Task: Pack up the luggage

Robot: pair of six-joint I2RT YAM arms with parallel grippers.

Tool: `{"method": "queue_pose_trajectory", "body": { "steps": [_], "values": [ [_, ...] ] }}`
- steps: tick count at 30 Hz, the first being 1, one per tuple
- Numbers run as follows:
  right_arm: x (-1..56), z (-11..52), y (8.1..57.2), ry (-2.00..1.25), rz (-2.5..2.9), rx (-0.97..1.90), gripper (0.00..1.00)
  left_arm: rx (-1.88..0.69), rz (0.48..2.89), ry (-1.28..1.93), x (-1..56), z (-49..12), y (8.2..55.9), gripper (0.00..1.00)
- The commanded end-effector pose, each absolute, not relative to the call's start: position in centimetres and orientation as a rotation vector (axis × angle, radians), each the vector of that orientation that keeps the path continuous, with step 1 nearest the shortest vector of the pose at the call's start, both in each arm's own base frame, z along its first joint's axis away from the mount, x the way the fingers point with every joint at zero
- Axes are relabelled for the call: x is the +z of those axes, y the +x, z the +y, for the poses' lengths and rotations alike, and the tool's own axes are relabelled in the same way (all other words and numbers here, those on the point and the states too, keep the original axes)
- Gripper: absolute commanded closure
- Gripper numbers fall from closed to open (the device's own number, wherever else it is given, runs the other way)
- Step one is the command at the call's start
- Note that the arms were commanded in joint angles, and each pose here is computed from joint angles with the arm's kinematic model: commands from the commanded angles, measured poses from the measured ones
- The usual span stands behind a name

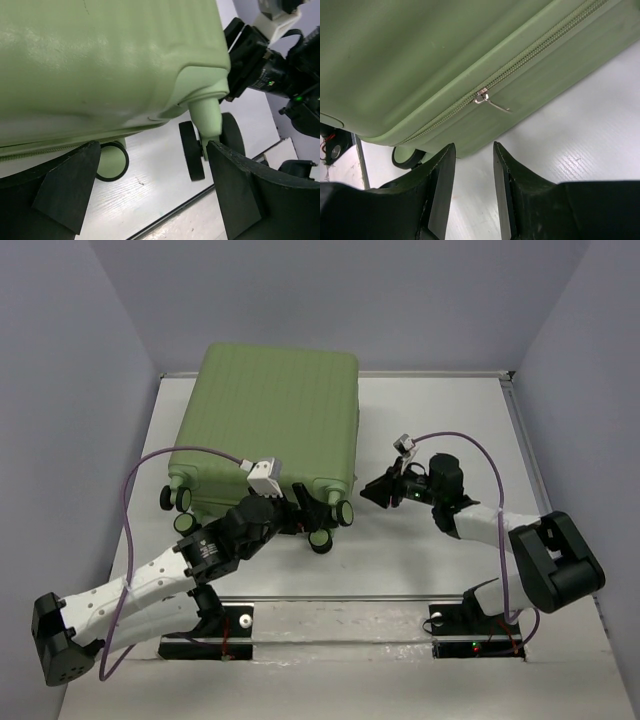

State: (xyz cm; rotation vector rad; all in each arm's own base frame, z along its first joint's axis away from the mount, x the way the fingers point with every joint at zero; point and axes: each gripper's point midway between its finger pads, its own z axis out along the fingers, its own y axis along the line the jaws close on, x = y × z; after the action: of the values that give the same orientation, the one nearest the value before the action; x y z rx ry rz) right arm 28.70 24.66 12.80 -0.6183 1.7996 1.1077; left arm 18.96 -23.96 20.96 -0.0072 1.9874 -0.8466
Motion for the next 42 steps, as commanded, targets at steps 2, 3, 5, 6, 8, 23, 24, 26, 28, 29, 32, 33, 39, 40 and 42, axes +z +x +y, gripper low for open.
{"method": "queue_pose_trajectory", "body": {
  "steps": [2, 3, 5, 6, 8, 23, 24, 26, 28, 29, 32, 33, 39, 40, 42],
  "values": [
    [14.8, 24.8, 29.0, -0.652, 1.712, 1.086, 0.57, -0.957, 1.905, 0.046, 22.1, -25.9, 20.1, 0.01],
    [14.7, 24.8, 29.0, -0.649, 1.715, 1.081, 0.57, -0.981, 1.886, 0.055, 22.4, -26.2, 20.1, 0.01],
    [14.5, 24.7, 29.2, -0.642, 1.722, 1.072, 0.57, -1.027, 1.864, 0.077, 22.9, -26.9, 19.8, 0.01],
    [14.3, 24.6, 29.3, -0.637, 1.729, 1.069, 0.57, -1.06, 1.857, 0.096, 23.1, -27.4, 19.5, 0.01],
    [14.3, 24.6, 29.4, -0.633, 1.73, 1.065, 0.57, -1.116, 1.85, 0.136, 23.1, -28.1, 18.8, 0.01],
    [14.6, 25.8, 31.5, -0.714, 1.653, 1.047, 0.53, -1.316, 1.859, 0.172, 23.1, -30.9, 17.3, 0.04],
    [14.6, 25.9, 31.7, -0.727, 1.648, 1.052, 0.52, -1.323, 1.857, 0.176, 23.2, -31.1, 17.3, 0.04],
    [14.5, 26.1, 32.2, -0.735, 1.639, 1.045, 0.51, -1.334, 1.847, 0.181, 23.6, -31.4, 17.3, 0.04],
    [14.7, 26.4, 32.7, -0.741, 1.622, 1.042, 0.49, -1.338, 1.829, 0.196, 24.4, -31.7, 17.5, 0.04],
    [14.3, 26.5, 32.9, -0.748, 1.628, 1.046, 0.49, -1.332, 1.837, 0.197, 24.2, -31.9, 17.7, 0.04],
    [14.3, 26.8, 33.5, -0.769, 1.606, 1.042, 0.48, -1.328, 1.836, 0.193, 24.3, -32.1, 17.9, 0.04],
    [14.2, 26.9, 33.6, -0.774, 1.603, 1.042, 0.47, -1.327, 1.838, 0.193, 24.3, -32.1, 17.9, 0.04],
    [13.4, 27.7, 34.1, -0.833, 1.585, 1.067, 0.46, -1.331, 1.84, 0.182, 24.5, -32.4, 18.1, 0.01],
    [13.6, 27.9, 34.0, -0.849, 1.573, 1.079, 0.46, -1.33, 1.842, 0.179, 24.6, -32.5, 18.2, 0.01],
    [13.7, 28.0, 33.9, -0.867, 1.561, 1.087, 0.5, -1.33, 1.846, 0.178, 24.6, -32.7, 18.3, 0.01]
  ]
}}
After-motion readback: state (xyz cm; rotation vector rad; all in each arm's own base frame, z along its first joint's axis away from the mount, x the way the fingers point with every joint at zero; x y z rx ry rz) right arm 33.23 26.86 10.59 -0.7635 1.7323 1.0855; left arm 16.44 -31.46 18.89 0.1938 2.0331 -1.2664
